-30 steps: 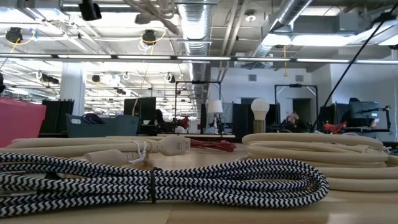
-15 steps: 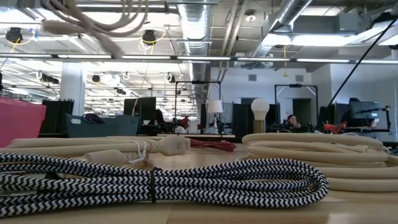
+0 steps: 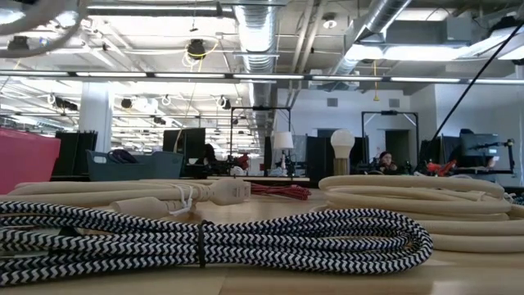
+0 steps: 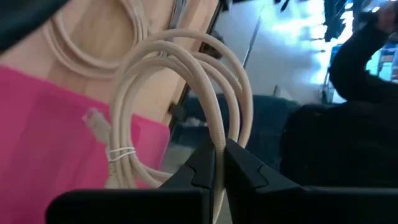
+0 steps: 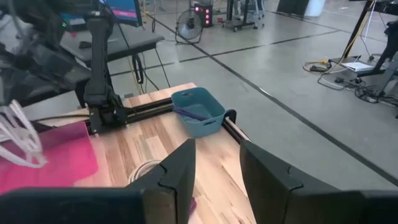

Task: Pick & Place USB Port
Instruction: Put the brown HDMI cable into the red bin, then put the blue USB cable into the blue bin

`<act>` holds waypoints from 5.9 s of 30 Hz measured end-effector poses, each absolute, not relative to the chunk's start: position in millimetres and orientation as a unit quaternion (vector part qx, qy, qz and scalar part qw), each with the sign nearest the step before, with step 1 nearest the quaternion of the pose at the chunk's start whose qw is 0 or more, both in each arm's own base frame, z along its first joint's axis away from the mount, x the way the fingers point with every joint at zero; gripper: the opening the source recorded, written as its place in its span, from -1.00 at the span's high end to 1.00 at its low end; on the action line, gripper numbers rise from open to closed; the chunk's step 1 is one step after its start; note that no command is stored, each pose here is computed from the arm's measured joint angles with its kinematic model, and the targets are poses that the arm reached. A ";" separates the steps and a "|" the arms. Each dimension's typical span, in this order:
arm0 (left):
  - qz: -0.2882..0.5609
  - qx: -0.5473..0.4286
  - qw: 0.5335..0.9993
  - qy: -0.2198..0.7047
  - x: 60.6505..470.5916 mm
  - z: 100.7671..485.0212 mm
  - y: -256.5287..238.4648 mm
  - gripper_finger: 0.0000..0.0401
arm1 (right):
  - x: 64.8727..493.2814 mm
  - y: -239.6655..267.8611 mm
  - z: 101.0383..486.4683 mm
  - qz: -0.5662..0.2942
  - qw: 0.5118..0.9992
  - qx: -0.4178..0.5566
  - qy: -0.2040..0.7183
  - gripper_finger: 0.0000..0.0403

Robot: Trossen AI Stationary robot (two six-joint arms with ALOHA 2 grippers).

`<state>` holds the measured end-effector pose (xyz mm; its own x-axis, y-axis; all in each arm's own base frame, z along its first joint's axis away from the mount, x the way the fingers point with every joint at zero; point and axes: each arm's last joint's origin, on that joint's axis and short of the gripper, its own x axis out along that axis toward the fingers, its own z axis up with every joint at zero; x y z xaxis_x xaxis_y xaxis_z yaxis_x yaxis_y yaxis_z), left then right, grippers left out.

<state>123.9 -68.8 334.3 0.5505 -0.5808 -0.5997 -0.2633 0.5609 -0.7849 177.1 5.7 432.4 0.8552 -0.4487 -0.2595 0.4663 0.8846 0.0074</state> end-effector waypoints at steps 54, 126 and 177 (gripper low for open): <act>-0.063 -0.414 0.717 0.557 149.2 286.9 -110.5 0.49 | 175.8 5.6 427.9 -0.237 0.960 0.027 0.149 0.42; -0.053 -0.072 0.989 -0.118 148.5 401.5 -50.1 0.67 | 158.5 28.0 377.0 -0.261 0.742 0.349 0.510 0.41; -0.053 -0.068 0.991 -0.105 149.0 399.0 -50.4 0.67 | 207.6 145.9 188.6 -0.230 0.614 0.389 0.648 0.22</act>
